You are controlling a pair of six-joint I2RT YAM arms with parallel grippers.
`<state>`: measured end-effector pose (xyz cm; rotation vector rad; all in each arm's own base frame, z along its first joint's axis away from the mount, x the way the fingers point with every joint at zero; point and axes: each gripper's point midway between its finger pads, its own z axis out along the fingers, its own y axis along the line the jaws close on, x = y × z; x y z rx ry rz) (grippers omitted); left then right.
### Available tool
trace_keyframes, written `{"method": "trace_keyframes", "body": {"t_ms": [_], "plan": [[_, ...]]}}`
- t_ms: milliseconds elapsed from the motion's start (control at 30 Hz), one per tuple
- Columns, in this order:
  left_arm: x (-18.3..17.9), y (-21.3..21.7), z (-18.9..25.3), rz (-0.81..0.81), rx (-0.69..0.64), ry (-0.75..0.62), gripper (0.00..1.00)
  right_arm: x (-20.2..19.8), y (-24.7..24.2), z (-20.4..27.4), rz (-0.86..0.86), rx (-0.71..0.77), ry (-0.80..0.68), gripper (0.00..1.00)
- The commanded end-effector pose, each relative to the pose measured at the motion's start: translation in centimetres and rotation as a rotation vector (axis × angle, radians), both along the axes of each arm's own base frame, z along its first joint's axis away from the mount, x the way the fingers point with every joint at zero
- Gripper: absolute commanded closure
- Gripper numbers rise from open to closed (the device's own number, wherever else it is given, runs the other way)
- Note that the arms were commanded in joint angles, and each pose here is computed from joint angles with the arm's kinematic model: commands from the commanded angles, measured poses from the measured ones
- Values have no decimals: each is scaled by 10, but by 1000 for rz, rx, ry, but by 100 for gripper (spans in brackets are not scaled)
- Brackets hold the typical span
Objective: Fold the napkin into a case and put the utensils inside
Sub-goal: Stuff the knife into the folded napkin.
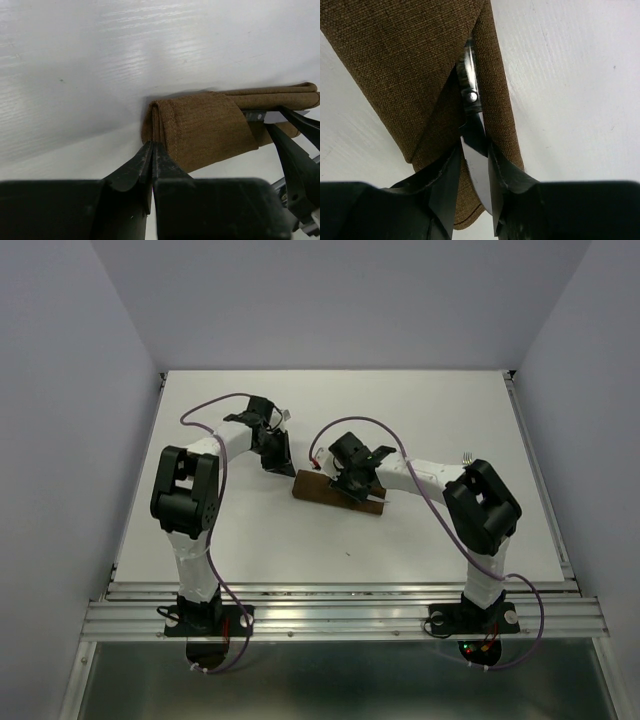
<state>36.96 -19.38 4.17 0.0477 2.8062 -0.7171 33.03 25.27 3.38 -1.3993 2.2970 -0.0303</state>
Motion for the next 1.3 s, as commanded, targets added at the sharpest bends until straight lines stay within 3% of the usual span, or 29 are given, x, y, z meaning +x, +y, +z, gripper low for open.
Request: {"method": "trace_keyframes", "body": {"t_ms": [0, 133, 533, 767, 1267], "plan": [[-3, 1, 34, -26, -5, -75, 87, 3, 3, -9, 9, 8, -1, 70], [-6, 2, 25, -25, 1, -52, 87, 5, 4, -5, 9, 15, -12, 79], [6, -11, 0, -36, 3, -2, 87, 20, 7, 10, 24, 8, -83, 82], [9, -13, -6, -49, 12, 11, 87, 19, 4, 8, -4, 2, -72, 63], [8, -13, -5, -52, 10, 6, 87, 23, -3, 15, -65, 22, -79, 60]]}}
